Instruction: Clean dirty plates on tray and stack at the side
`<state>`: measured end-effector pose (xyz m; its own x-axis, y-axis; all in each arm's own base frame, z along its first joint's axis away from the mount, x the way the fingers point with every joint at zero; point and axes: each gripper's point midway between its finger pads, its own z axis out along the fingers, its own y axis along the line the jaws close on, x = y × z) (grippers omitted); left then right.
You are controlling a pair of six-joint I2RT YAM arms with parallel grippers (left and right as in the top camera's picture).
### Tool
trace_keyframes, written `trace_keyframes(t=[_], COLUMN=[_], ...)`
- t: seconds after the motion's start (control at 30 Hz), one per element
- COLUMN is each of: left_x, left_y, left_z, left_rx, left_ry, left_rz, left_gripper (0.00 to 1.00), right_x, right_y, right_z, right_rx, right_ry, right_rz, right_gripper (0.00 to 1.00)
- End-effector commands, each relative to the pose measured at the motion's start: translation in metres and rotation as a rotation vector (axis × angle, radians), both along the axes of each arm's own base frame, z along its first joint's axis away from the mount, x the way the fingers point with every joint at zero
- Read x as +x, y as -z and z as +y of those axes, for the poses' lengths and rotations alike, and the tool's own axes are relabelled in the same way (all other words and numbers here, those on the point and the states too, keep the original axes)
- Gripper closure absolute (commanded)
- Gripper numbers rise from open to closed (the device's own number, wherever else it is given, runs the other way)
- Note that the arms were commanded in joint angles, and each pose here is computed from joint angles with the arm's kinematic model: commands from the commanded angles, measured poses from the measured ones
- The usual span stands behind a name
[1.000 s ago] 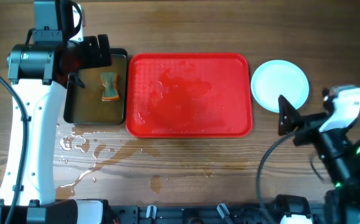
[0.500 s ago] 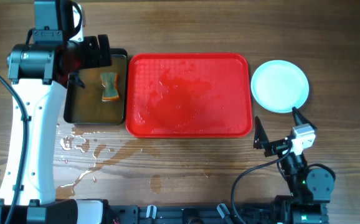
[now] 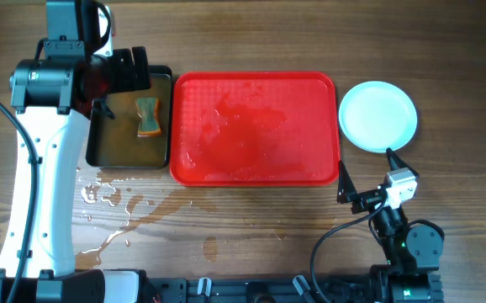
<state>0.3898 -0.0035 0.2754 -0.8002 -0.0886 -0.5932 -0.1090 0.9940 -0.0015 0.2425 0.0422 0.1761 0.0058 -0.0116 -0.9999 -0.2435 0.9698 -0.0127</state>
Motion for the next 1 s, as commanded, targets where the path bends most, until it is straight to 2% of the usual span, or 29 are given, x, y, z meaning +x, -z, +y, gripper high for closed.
trace_keyframes(t=[0.0,0.17,0.27,0.3,0.37,0.5,0.53,0.63,0.73,0.97], left_x=[0.001,-0.008,-0.039,-0.061,-0.086,-0.090,-0.092,-0.101,-0.117,-0.147], left_y=[0.002,-0.011,-0.031,-0.031,-0.021,0.000,0.007,0.023,0.036,0.060], left_z=[0.000,-0.015,-0.036,-0.032,-0.022,-0.009,-0.008,-0.006,-0.006,-0.007], left_rx=[0.001,-0.002,-0.010,-0.010,-0.027,-0.092,-0.115,-0.114,-0.107,-0.094], left_ry=[-0.003,0.039,0.107,0.105,0.085,0.061,0.075,0.084,0.093,0.106], left_rz=[0.004,-0.034,-0.096,-0.113,-0.142,-0.394,-0.502,-0.695,-0.824,-0.984], left_gripper=[0.00,0.00,0.00,0.00,0.00,0.00,0.00,0.00,0.00,0.00], right_x=[-0.001,-0.001,-0.001,-0.001,-0.001,-0.001,-0.001,-0.001,-0.001,-0.001], right_y=[-0.004,-0.004,-0.004,-0.004,-0.004,-0.004,-0.004,-0.004,-0.004,-0.004], right_z=[-0.001,-0.001,-0.001,-0.001,-0.001,-0.001,-0.001,-0.001,-0.001,-0.001], right_rx=[0.015,0.014,0.014,0.014,0.014,0.014,0.014,0.014,0.014,0.014], right_ry=[0.011,0.011,0.011,0.011,0.011,0.011,0.011,0.011,0.011,0.011], right_rz=[-0.015,-0.015,-0.015,-0.015,-0.015,-0.015,-0.015,-0.015,-0.015,-0.015], right_gripper=[0.00,0.00,0.00,0.00,0.00,0.00,0.00,0.00,0.00,0.00])
